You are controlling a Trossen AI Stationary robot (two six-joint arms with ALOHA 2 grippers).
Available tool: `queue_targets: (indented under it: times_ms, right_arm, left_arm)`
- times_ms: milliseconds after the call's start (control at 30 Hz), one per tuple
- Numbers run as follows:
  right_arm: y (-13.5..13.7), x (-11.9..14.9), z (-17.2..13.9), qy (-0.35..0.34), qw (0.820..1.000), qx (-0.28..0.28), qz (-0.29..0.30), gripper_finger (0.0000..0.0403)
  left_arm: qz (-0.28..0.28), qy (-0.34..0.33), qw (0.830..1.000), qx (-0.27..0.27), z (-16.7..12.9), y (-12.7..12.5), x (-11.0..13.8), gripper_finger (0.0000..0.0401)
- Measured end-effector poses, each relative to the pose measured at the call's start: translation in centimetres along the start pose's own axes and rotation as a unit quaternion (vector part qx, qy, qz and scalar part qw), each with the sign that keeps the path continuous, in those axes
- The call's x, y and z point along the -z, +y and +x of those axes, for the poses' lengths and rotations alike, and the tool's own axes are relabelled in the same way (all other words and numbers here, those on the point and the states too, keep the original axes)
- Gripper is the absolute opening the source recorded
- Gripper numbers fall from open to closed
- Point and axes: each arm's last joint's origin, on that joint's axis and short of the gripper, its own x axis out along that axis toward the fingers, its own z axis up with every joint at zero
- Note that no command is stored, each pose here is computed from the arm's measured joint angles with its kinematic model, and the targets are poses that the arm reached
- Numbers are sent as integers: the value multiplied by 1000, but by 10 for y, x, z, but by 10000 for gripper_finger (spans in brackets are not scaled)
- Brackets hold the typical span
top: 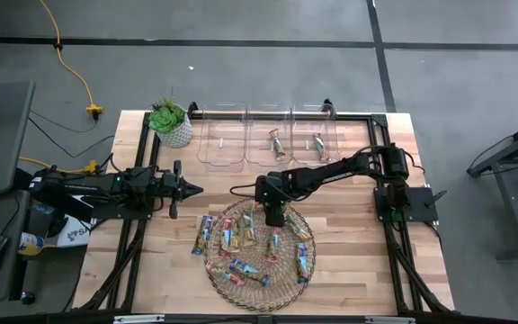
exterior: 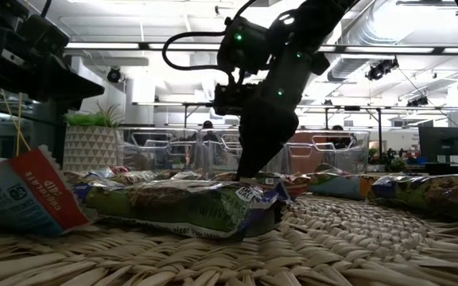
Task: Pick and place Granola Bars by type
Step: Put the yellow granola bar into the middle transparent bin
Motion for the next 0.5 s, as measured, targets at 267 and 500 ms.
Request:
queue_targets:
  times_ms: [267, 500]
  right_arm:
    - [-1, 0, 0, 0, 1000, 11, -4, 129]
    - [0, 1, 0, 3, 1000, 8, -1, 91]
  left_arm:
    - [0, 0, 1000, 0, 0, 0, 0, 1]
    - [0, 0, 1000, -1, 0, 0, 0, 1]
